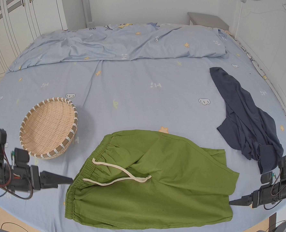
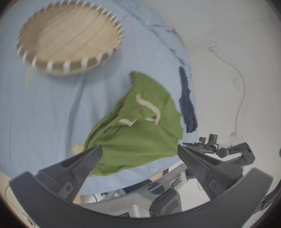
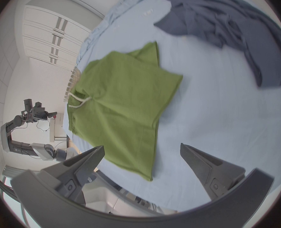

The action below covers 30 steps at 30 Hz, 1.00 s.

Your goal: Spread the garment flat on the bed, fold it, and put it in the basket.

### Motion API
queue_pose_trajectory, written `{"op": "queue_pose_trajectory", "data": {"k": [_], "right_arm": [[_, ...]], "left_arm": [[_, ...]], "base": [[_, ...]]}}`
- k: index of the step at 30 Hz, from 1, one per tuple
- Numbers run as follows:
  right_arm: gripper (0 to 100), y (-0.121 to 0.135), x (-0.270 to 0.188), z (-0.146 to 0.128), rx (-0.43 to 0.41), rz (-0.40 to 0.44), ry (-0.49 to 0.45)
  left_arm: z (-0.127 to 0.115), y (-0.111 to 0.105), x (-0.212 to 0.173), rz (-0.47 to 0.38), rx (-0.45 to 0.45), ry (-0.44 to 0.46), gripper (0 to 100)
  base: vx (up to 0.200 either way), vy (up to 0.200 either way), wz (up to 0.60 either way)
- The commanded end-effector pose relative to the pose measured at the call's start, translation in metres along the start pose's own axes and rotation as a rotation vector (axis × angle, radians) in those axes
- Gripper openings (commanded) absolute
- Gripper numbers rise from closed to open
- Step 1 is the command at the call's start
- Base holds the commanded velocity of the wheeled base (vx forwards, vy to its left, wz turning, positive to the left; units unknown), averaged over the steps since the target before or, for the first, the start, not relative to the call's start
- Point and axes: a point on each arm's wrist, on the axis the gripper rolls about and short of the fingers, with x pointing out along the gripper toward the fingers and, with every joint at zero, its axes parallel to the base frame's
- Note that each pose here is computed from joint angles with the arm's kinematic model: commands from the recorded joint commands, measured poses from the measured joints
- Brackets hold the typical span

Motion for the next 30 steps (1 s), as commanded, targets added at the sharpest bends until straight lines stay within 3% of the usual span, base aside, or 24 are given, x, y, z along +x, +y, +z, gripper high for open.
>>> {"op": "queue_pose_trajectory", "data": {"k": [1, 6, 13, 17, 22, 30], "right_arm": [[100, 0.010, -0.024, 0.046, -0.136, -0.015, -0.260], [100, 0.017, -0.032, 0.074, -0.195, -0.007, -0.340], [100, 0.023, -0.040, 0.098, -0.243, -0.007, -0.409], [100, 0.031, -0.040, 0.103, -0.273, 0.013, -0.416], [100, 0.036, -0.037, 0.101, -0.287, 0.015, -0.406], [100, 0.036, -0.035, 0.099, -0.286, 0.007, -0.398]], "left_arm": [[0.042, -0.070, -0.030, -0.143, 0.147, -0.087, 100], [0.088, -0.069, 0.001, -0.122, 0.081, -0.072, 100], [0.124, -0.050, 0.063, -0.096, 0.031, 0.002, 100], [0.148, -0.054, 0.086, -0.113, -0.002, -0.001, 100], [0.166, -0.055, 0.104, -0.114, -0.008, -0.014, 100], [0.182, -0.034, 0.148, -0.042, -0.040, 0.005, 100]], "base": [[0.000, 0.000, 0.00], [0.000, 0.000, 0.00], [0.000, 0.000, 0.00], [0.000, 0.000, 0.00], [0.000, 0.000, 0.00], [0.000, 0.000, 0.00]]}}
